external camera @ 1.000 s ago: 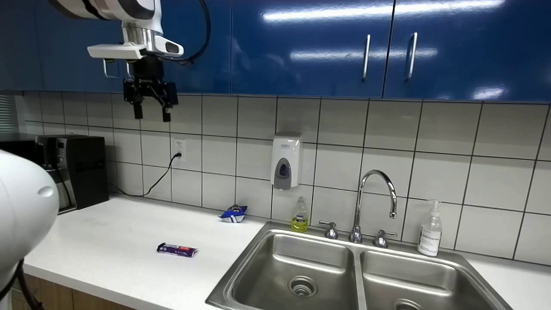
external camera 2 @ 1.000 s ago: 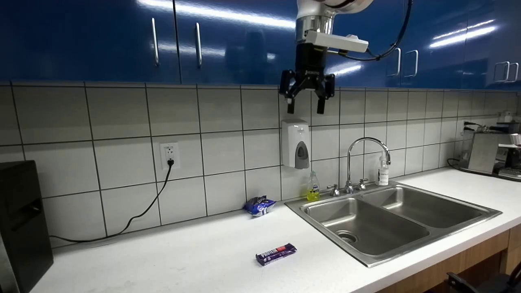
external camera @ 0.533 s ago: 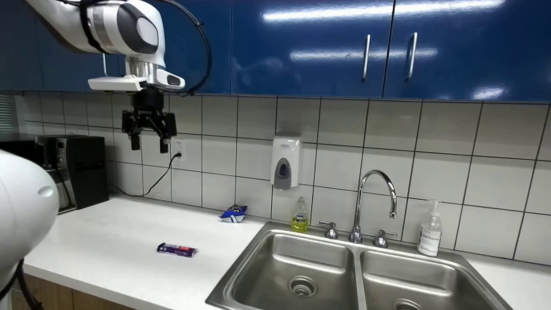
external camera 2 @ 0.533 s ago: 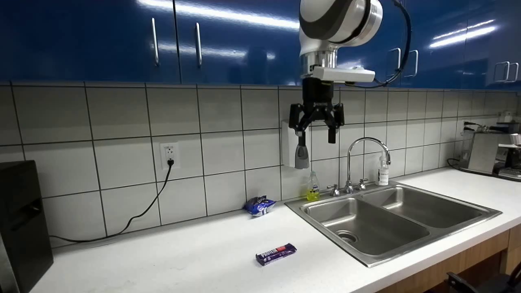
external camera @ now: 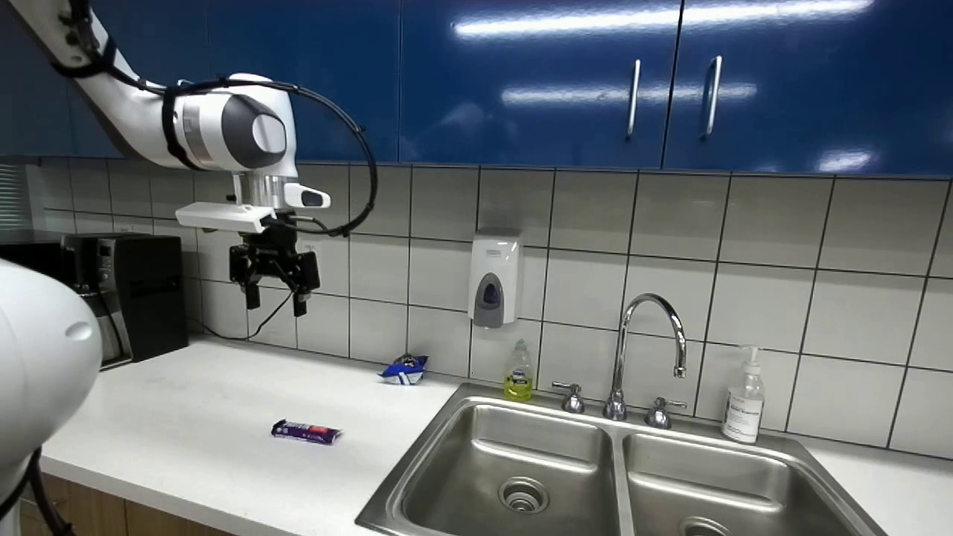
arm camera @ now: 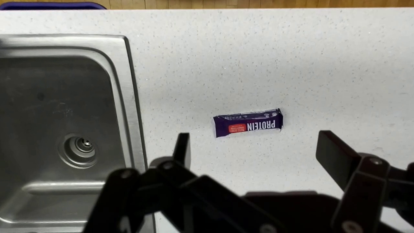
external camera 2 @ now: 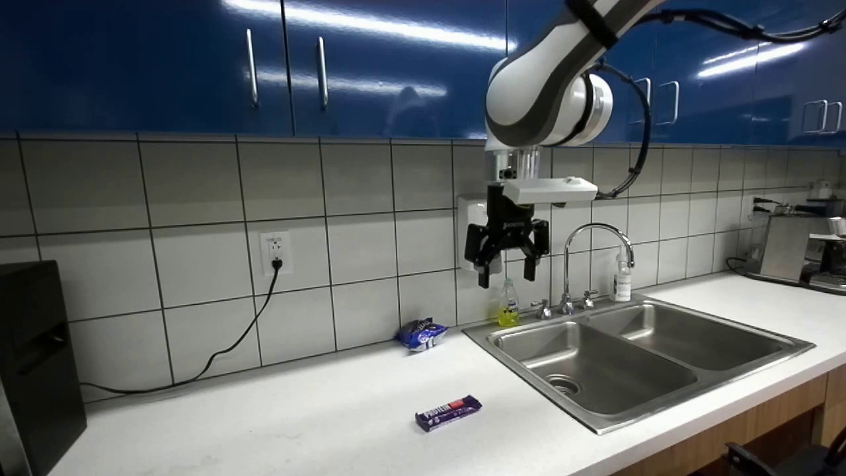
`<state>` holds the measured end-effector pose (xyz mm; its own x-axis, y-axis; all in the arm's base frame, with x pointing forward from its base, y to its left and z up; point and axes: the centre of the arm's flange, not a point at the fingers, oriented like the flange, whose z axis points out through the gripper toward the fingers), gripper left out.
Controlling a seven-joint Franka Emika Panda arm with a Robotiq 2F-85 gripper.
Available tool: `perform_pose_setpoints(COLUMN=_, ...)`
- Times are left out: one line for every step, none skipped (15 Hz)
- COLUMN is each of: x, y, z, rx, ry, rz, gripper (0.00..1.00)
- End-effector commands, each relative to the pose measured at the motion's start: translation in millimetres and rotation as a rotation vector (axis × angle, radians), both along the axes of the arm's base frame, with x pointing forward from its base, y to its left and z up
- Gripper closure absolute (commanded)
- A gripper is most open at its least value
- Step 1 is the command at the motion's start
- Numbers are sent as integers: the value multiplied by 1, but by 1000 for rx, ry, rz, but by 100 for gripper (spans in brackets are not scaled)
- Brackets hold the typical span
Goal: Put the purple snack in the sink.
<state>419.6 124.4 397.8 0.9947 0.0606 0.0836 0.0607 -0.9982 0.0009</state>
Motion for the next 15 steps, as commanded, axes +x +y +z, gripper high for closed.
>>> perform_pose_setpoints(x=28, y=-2, z=-48, rx=5, ry=-24, rz=5, gripper=0)
perform_pose_setpoints(x=36, y=-1, z=-63, rx=10, ry=-21, rz=5, gripper=0)
perform_pose_setpoints(x=43, y=0, z=-76, rx=20, ry=-16, rz=3, gripper=0)
perform_pose_setpoints(x=50, y=1, z=-90, rx=23, ry=-10, rz=1, gripper=0)
perform_pose_setpoints(x=57, y=2, z=-103, rx=34, ry=-4, rz=0, gripper=0)
perform_pose_setpoints(x=63, y=5, z=-115, rx=42, ry=3, rz=0, gripper=0)
perform_pose_setpoints(x=69, y=8, z=-125, rx=39, ry=8, rz=0, gripper=0)
perform_pose_setpoints(x=76, y=12, z=-135, rx=45, ry=11, rz=4, gripper=0)
perform_pose_setpoints(x=82, y=16, z=-143, rx=49, ry=15, rz=8, gripper=0)
perform_pose_setpoints(x=89, y=20, z=-152, rx=50, ry=20, rz=11, gripper=0)
perform_pose_setpoints(x=94, y=23, z=-158, rx=51, ry=26, rz=13, gripper=0)
perform_pose_setpoints(x=100, y=26, z=-166, rx=50, ry=33, rz=19, gripper=0)
perform_pose_setpoints(x=105, y=29, z=-170, rx=49, ry=41, rz=26, gripper=0)
perform_pose_setpoints(x=110, y=32, z=-176, rx=47, ry=49, rz=32, gripper=0)
perform_pose_setpoints(x=115, y=35, z=-182, rx=42, ry=53, rz=37, gripper=0)
